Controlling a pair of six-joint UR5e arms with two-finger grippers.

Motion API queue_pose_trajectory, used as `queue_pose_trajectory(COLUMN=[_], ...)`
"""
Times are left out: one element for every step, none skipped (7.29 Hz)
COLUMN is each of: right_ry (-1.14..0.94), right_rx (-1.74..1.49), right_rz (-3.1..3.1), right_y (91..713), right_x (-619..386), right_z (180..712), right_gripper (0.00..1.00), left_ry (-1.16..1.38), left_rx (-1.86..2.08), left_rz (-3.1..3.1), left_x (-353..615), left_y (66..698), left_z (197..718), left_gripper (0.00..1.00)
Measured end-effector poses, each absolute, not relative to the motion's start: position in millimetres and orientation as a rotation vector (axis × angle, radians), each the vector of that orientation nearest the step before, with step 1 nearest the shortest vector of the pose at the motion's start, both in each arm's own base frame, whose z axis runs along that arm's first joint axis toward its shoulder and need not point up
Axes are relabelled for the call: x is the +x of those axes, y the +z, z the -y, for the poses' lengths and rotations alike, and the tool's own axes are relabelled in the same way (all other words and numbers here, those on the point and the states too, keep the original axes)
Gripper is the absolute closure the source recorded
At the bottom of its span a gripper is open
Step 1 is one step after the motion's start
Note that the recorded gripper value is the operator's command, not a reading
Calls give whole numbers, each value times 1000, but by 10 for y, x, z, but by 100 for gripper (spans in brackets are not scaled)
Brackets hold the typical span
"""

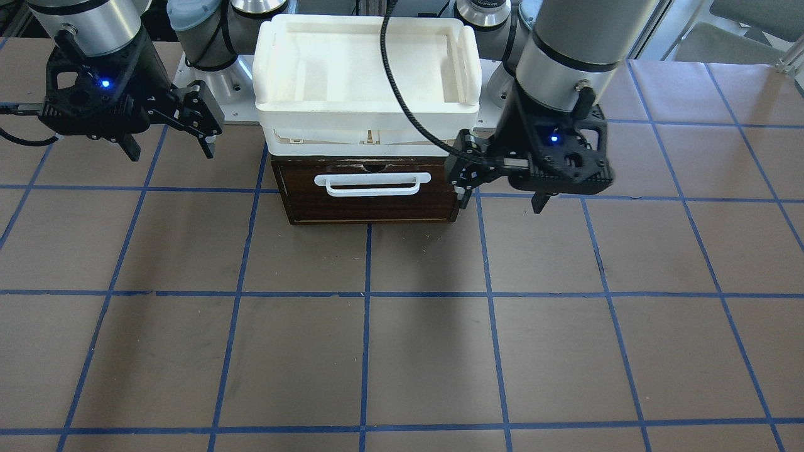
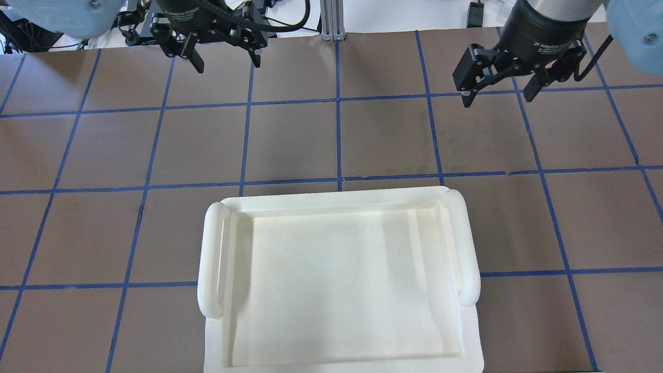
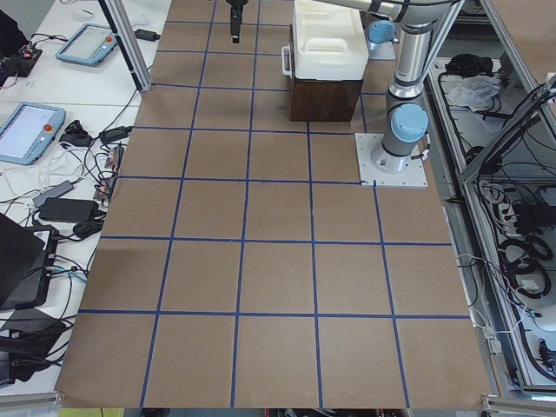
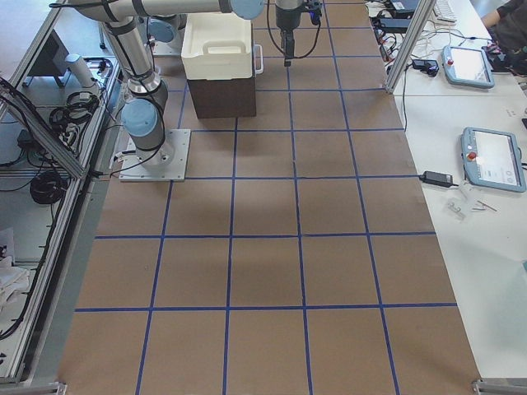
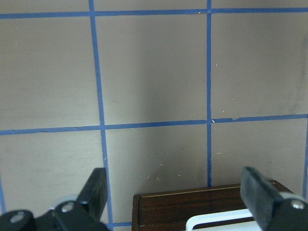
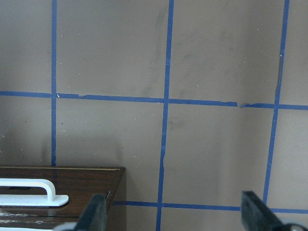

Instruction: Put scissors in drawer and close it

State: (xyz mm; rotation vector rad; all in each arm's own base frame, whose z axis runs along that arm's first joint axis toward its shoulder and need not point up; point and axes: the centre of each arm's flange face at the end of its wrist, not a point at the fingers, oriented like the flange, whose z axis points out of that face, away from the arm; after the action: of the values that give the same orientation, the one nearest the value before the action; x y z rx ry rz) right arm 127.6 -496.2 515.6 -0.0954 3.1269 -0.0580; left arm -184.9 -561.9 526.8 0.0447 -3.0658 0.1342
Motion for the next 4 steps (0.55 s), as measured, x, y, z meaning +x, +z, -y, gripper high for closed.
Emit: queue_pose_trajectory(right_ry=[-59,-59,-58,-56], right_rx=[-97,-103,-108,-110], right_rz=[-3127,-3129,-3129,-3130], right_y=[5156,5157,5155,5155], right_x=[1274,1272,1272,1273], right_z=[4963,4963,4962,4960], right_gripper=[0,0,0,0], left_ry=[91,16,-27,-34], left_rx=[89,101,71,13], left_rz=[3057,3047,3054,3087], left_x=[-1651,-1596,-1575,-1544], left_y=[5232,5101,5006,4989], left_z=[5519,5321,5096,4903], left_gripper=[0,0,0,0])
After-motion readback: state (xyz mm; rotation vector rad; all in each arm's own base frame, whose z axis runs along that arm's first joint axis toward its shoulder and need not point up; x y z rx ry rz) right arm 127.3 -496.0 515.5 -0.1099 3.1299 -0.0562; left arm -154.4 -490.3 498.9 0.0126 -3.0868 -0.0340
